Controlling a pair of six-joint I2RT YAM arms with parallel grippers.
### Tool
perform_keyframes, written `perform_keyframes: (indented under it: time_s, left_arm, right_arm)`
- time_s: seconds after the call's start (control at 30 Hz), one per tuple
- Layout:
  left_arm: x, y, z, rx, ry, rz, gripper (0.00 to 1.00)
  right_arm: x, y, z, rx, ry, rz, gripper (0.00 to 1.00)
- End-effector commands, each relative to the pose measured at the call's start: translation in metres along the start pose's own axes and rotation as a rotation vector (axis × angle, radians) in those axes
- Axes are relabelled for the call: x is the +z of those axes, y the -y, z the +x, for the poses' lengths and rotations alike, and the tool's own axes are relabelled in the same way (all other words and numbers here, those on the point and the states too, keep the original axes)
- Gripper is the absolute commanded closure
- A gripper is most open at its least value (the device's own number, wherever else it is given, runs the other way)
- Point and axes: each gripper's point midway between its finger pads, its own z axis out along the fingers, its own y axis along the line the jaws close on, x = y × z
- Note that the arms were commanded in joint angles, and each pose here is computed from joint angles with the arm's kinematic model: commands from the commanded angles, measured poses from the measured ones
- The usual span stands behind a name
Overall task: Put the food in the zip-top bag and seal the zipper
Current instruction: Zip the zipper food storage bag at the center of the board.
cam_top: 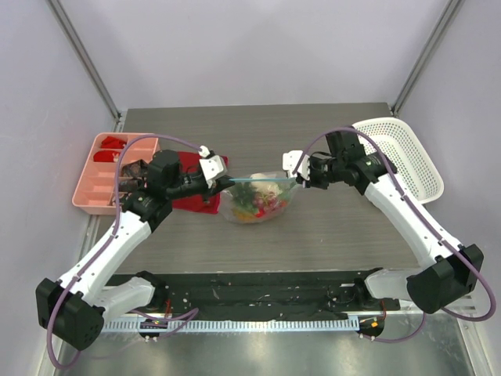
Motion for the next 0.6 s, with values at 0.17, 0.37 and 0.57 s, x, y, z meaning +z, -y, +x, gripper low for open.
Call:
perform_keyframes:
  time_s: [0.17,0.37,0.57]
  left_arm:
    - [-0.009,-0.027,-0.020,0.057,0.048,-0.093,1.00]
    - [-0.007,-0.025,-0.023,0.050,0.058,-0.077,1.00]
    - [0.000,-0.010,-0.034,0.044,0.091,0.009,1.00]
  right_arm:
    - [-0.043,-0.009,0.068,0.041,-0.271,-0.002,0.99]
    - [-0.049,-0.008,0.068,0.040,-0.273,-0.006,0.93]
    - [-0.050,0.008,0.000,0.117,-0.027,0.001,0.27]
